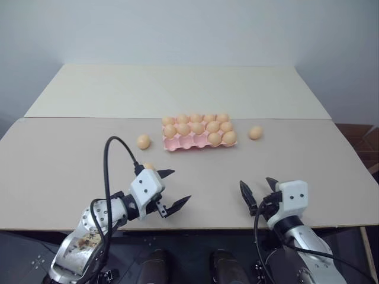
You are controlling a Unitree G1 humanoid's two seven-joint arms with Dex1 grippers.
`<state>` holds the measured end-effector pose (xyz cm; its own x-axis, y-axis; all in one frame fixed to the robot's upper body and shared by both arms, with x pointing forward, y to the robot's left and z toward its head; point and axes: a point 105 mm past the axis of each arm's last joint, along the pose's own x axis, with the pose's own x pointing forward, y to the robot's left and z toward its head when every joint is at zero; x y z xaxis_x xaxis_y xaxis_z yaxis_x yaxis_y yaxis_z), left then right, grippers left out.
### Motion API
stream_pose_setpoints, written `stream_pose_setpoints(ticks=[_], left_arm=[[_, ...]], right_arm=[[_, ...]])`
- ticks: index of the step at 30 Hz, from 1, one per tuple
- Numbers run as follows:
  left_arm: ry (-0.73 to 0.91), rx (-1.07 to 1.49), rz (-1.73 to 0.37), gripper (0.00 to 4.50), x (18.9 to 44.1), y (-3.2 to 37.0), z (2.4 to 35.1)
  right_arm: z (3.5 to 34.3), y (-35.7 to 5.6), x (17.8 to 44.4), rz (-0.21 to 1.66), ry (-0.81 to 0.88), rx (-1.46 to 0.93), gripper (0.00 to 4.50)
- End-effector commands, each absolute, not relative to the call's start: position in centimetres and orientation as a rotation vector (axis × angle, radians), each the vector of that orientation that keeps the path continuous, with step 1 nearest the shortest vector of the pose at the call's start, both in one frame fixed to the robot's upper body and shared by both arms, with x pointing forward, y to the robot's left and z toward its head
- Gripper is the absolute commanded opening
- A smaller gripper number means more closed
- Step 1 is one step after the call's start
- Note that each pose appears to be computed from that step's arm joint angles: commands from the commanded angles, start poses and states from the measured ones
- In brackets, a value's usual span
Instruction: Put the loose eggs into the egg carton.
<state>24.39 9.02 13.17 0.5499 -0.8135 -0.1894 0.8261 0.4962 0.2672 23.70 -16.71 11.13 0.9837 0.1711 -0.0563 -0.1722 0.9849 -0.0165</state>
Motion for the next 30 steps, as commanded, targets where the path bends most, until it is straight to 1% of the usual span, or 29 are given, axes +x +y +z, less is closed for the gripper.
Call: stream_pose_setpoints(ticks=[1, 5, 8, 10, 11, 13, 17, 20, 25, 30], left_arm=[[-0.004, 0.374, -1.049, 4.5, 24.7, 8.2, 13.8], [-0.006, 0.371, -1.047, 4.5, 25.6, 7.8, 13.8], [-0.007, 0.375, -1.04, 4.5, 26.0, 7.7, 13.5], [-0.011, 0.382, -1.04, 4.5, 26.1, 7.5, 13.5], [-0.015, 0.382, -1.041, 4.5, 26.1, 7.3, 13.5], [-0.026, 0.373, -1.043, 4.5, 26.2, 6.9, 13.7], [-0.037, 0.375, -1.054, 4.5, 26.3, 6.4, 13.8], [-0.042, 0.379, -1.057, 4.5, 26.3, 6.3, 13.9], [-0.045, 0.385, -1.054, 4.5, 26.3, 6.3, 13.9], [-0.04, 0.392, -1.051, 4.5, 26.2, 6.5, 13.8]], right_arm=[[13.4, -17.1, 24.1, 0.133, -0.032, -0.02, 4.47], [14.4, -17.4, 26.0, 0.098, -0.023, 0.013, 4.47], [16.7, -17.8, 29.0, 0.063, -0.061, -0.002, 4.47], [17.6, -18.1, 30.9, 0.023, -0.056, -0.042, 4.47], [18.0, -18.2, 32.0, 0.0, -0.044, -0.048, 4.47], [18.4, -18.7, 34.4, -0.059, 0.037, -0.045, 4.47], [18.8, -19.0, 38.1, -0.078, 0.133, -0.046, 4.47], [19.1, -20.0, 41.0, -0.126, 0.163, -0.062, 4.47], [18.4, -20.7, 43.9, -0.154, 0.22, -0.061, 4.47], [16.9, -21.1, 45.7, -0.167, 0.287, -0.022, 4.47]])
